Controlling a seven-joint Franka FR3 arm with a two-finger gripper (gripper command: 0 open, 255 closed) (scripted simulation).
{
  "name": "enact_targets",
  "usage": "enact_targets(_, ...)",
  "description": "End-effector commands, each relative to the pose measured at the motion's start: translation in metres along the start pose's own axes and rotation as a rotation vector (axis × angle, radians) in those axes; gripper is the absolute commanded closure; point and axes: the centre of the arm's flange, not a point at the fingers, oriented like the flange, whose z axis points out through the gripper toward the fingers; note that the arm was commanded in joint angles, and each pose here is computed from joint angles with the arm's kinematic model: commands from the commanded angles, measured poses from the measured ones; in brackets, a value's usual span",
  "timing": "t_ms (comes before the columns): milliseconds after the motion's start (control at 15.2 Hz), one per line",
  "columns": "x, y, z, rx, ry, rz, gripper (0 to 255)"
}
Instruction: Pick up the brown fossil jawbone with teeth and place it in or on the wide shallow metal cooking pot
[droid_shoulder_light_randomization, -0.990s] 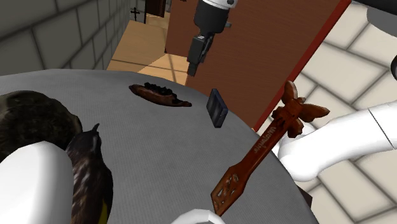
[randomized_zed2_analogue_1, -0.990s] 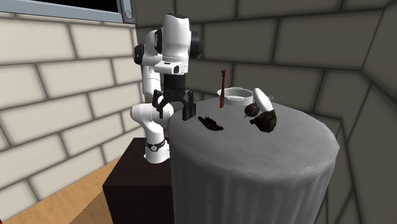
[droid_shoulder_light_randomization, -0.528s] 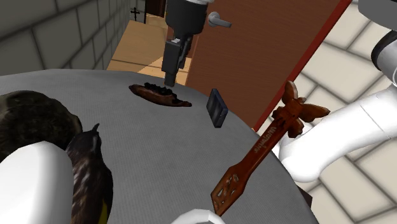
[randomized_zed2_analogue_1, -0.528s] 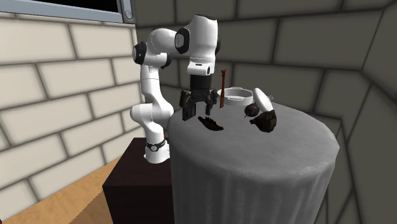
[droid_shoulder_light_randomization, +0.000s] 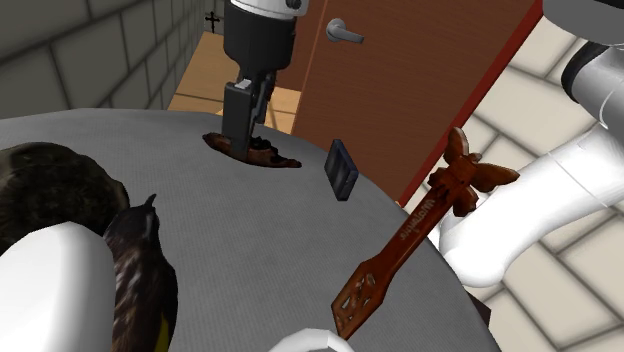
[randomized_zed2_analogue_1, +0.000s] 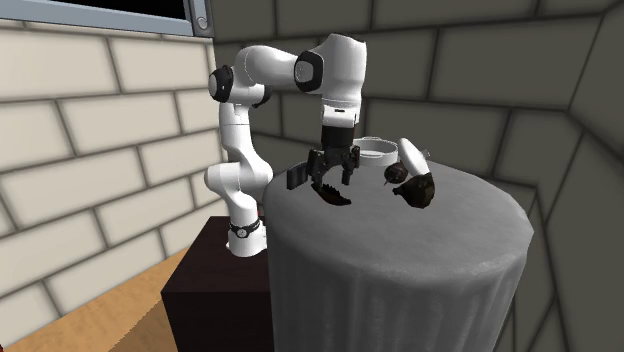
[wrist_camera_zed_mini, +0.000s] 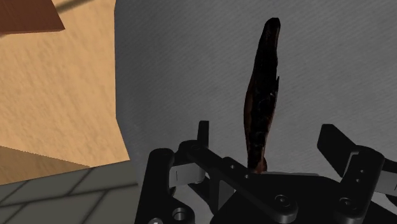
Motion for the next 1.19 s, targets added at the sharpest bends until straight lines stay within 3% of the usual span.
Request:
enact_targets(0,0.001,0.000,0.010,0.000,0.000,0.000,0)
enact_targets(132,0.001,0.000,0.024,0.000,0.000,0.000,0)
enact_targets(660,0.001,0.000,0.024,0.000,0.000,0.000,0)
enact_targets(726,0.001,0.000,0.024,0.000,0.000,0.000,255)
enact_targets(1122,0.001,0.000,0.024,0.000,0.000,0.000,255)
